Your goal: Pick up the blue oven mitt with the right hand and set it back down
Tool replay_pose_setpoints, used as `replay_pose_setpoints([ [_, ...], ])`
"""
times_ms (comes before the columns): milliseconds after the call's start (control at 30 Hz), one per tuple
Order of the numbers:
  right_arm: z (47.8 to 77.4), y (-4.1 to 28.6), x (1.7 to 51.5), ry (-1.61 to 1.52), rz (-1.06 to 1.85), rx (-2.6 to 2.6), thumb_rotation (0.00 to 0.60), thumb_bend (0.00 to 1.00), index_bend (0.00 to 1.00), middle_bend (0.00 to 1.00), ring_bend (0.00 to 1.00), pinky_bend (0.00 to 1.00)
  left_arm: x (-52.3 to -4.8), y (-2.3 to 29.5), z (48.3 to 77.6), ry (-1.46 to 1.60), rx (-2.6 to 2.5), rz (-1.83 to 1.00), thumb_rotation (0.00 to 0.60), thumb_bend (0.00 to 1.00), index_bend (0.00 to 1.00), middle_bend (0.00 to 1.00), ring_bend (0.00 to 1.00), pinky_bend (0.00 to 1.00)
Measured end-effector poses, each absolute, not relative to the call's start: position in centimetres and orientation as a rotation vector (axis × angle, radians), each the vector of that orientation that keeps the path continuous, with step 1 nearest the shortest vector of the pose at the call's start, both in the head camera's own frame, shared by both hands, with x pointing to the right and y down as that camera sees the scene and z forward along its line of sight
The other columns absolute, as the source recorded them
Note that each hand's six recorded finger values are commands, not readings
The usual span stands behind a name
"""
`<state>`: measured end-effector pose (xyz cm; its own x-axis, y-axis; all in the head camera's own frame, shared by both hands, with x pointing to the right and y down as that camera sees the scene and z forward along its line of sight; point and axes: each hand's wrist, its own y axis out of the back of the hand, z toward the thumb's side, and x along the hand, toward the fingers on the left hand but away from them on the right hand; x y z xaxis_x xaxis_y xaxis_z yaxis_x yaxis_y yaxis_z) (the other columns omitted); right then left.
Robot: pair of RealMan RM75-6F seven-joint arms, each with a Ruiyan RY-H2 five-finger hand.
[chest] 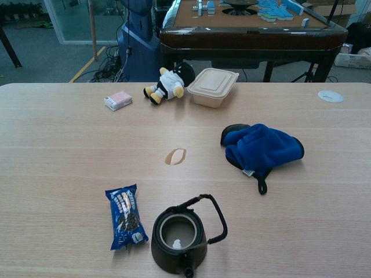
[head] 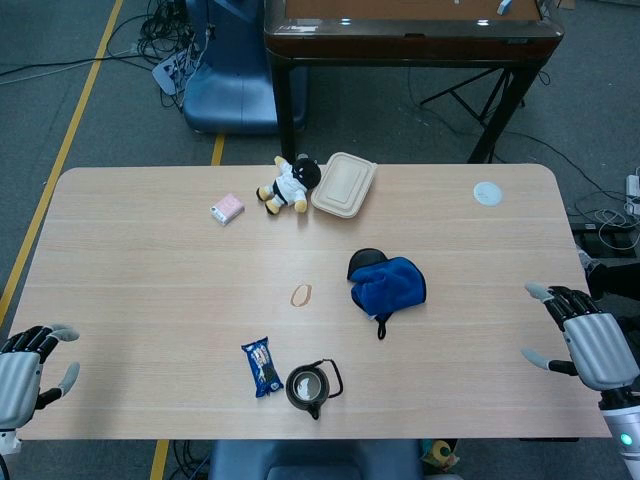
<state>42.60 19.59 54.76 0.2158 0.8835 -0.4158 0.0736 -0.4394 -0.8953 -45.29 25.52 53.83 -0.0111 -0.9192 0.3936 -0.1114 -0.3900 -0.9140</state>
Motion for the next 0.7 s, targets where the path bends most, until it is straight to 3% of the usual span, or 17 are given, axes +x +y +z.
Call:
replay_pose_setpoints([
  [700,55.38,19.16,41.71,-0.867,1.293,-1.737,0.6,0.04,0.18,0.29,0.2,0.22,-45.35,25.53,53.75,1.098,-1.568,-1.476,0.6,0.3,0.38,0.32,0.26,0.26],
])
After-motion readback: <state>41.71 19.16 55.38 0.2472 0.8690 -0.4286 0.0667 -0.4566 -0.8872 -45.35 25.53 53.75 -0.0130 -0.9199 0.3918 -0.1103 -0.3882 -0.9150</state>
